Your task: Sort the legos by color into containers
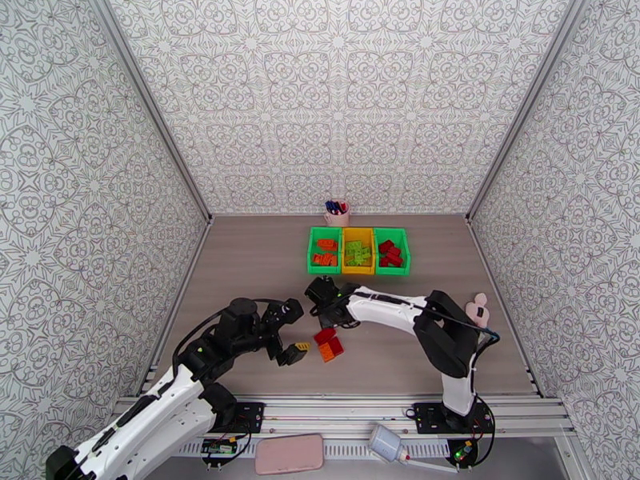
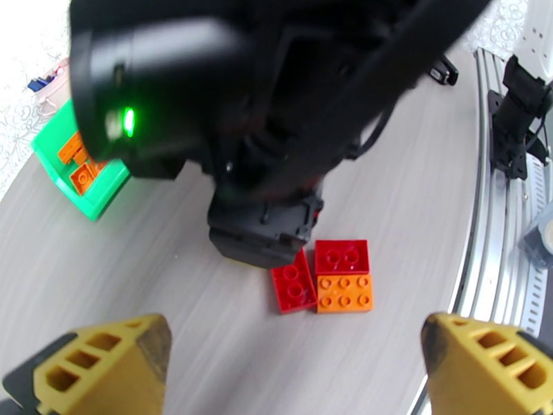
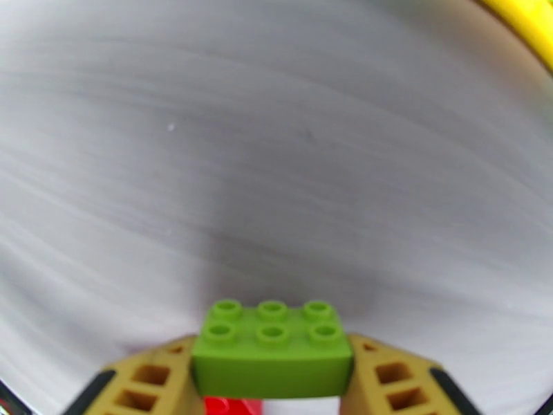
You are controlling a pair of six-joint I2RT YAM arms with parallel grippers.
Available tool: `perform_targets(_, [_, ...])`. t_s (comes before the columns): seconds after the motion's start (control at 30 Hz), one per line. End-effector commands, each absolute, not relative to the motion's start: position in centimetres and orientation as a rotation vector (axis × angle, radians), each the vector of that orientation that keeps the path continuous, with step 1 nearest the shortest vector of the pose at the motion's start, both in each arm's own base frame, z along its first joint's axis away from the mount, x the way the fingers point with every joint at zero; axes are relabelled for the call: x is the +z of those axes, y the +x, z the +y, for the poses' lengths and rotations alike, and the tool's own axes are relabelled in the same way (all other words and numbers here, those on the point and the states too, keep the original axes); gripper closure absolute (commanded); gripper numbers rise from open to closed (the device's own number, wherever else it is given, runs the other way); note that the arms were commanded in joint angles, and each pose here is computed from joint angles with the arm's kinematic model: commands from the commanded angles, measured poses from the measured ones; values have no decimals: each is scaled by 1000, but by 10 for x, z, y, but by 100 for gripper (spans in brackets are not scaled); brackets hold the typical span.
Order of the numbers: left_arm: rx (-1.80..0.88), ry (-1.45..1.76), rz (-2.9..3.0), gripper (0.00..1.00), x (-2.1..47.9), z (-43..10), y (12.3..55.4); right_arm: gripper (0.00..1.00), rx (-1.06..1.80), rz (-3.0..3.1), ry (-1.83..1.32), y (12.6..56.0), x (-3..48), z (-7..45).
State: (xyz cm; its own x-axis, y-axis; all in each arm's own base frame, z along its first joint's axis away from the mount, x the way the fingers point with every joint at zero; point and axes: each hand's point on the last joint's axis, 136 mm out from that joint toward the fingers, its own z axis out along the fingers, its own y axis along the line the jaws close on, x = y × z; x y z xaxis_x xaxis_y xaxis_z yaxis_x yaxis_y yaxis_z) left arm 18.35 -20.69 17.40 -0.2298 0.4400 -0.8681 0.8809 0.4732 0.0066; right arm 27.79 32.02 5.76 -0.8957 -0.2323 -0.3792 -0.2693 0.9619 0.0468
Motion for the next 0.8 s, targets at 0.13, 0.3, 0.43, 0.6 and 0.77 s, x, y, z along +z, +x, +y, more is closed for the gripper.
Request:
perform_targets(0.13, [-619,968,1786,0,199,-222,207,58,171,2544,-288,318,119,296])
perform_targets(0.3, [-668,898,1708,0,209,-240,214,59,133,2451,-260,357,149,277])
perform_targets(0.43, [-667,855,1694,0,211,-246,223,60,130,2410,-210,390,163,263])
perform_targets(0.6, [-659,874,1710,0,205,-248,222,62,104,2401,-133,431,166,245])
perform_targets(0.77, [-647,893,1724,0,201,-248,221,63,69,2374,-101,469,166,236])
